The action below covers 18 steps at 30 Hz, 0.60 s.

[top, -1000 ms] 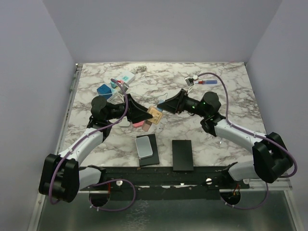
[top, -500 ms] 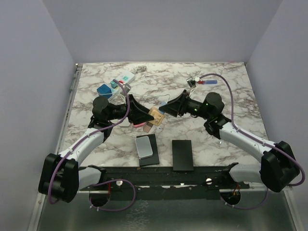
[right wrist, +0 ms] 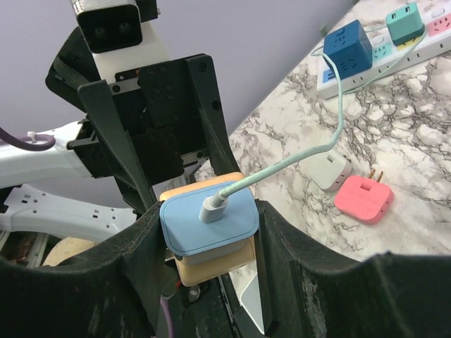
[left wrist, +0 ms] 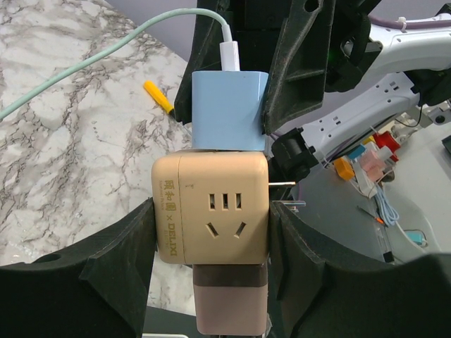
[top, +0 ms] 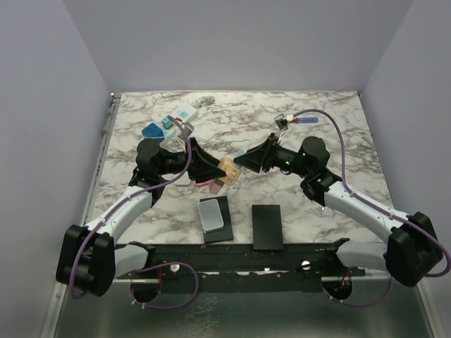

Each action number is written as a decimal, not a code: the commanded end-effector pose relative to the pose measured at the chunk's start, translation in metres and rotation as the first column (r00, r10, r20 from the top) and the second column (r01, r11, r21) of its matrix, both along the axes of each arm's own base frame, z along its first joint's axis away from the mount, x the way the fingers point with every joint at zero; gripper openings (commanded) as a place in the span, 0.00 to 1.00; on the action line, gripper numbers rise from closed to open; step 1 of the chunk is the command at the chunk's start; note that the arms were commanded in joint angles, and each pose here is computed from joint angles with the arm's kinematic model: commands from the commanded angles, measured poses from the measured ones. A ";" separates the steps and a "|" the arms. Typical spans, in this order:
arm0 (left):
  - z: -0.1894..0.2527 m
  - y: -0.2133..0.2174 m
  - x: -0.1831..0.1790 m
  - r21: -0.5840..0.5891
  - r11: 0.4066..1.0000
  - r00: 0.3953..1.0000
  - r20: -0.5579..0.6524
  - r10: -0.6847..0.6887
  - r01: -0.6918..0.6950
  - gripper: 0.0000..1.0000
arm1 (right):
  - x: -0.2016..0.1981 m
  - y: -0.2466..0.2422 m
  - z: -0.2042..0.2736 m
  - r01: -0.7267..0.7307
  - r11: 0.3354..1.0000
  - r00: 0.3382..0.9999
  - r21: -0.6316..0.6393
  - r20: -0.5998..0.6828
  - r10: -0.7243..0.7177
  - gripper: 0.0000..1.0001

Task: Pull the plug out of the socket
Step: Remove the plug from the socket.

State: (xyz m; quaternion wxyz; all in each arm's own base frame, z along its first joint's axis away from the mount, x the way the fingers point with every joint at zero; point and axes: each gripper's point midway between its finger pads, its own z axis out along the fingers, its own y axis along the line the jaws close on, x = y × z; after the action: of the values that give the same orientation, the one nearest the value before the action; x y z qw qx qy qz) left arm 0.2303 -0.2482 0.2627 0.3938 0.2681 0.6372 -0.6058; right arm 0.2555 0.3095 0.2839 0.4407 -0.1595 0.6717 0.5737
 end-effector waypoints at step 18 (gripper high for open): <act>0.013 0.001 0.003 -0.002 1.000 0.998 0.068 0.010 -0.010 0.00 | 0.026 -0.014 -0.010 -0.047 0.993 0.995 0.106 -0.078 0.055 0.01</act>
State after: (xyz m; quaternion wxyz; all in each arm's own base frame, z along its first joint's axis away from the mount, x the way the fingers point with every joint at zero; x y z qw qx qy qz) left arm 0.2344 -0.2482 0.2592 0.3908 0.2558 0.6493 -0.6002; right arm 0.2658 0.3074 0.2716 0.3875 -0.1493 0.6615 0.6244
